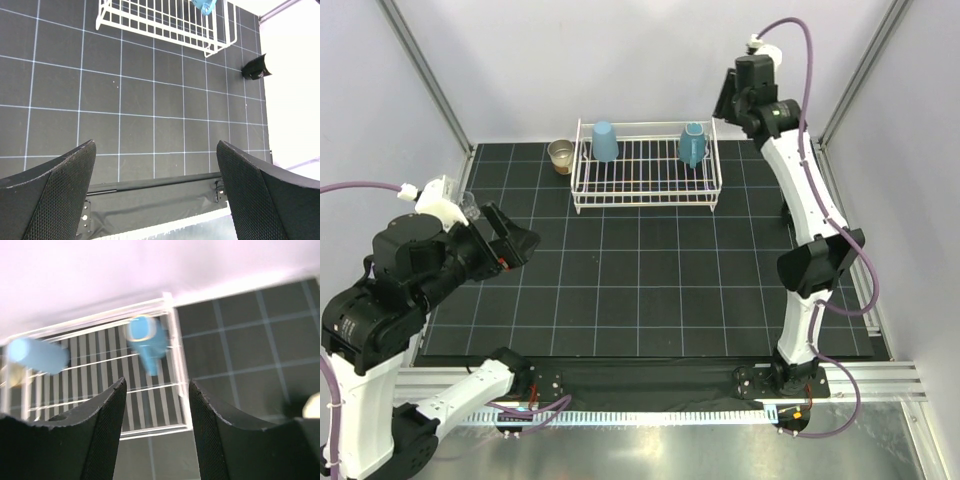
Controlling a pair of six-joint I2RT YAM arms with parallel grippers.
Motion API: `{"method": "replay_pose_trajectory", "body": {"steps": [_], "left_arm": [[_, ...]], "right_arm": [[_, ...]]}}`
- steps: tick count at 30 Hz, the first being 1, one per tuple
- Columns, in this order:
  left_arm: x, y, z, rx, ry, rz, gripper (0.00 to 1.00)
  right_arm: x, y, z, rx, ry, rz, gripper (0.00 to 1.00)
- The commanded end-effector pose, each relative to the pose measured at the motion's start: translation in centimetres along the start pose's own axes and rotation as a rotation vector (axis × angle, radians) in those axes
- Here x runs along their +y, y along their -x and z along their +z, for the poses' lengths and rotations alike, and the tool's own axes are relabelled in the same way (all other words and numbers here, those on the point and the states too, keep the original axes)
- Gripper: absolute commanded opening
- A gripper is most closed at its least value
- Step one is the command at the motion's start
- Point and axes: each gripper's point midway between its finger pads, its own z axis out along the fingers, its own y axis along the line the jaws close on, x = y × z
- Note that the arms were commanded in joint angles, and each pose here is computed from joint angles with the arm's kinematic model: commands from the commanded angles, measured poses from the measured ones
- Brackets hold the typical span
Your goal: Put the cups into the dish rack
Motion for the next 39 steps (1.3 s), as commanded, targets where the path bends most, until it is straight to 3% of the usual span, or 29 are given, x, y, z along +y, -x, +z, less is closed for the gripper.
{"method": "replay_pose_trajectory", "body": {"steps": [1, 4, 8, 12, 22, 39], "left_arm": [[-0.9, 0.1, -0.1, -0.002, -0.047, -0.010, 1.00], [-1.1, -0.2, 0.3, 0.013, -0.056, -0.011, 1.00], [-1.3, -0.3, 0.9, 0.021, -0.060, -0.013, 1.00], [-1.6, 0.1, 1.4, 0.018, -0.056, -0.004, 1.00], [-1.4, -0.2, 3.0, 0.032, -0.029, -0.001, 1.00], [-0.8, -0.3, 3.6, 0.064, 0.029, 0.008, 1.00]], "right_arm": [[-6.4, -1.2, 0.4, 0.063, -0.189, 0.056, 0.55], [-10.9, -2.3, 1.0, 0.136, -0.276, 0.162, 0.56], [-17.4, -4.9, 0.9, 0.232, -0.449, 0.443, 0.56], [-20.1, -6.8, 1.2, 0.284, -0.541, 0.545, 0.57], [-24.6, -10.7, -0.6, 0.369, -0.809, 0.611, 0.57], [-25.1, -15.6, 3.4, 0.472, -0.835, 0.653, 0.52]]}}
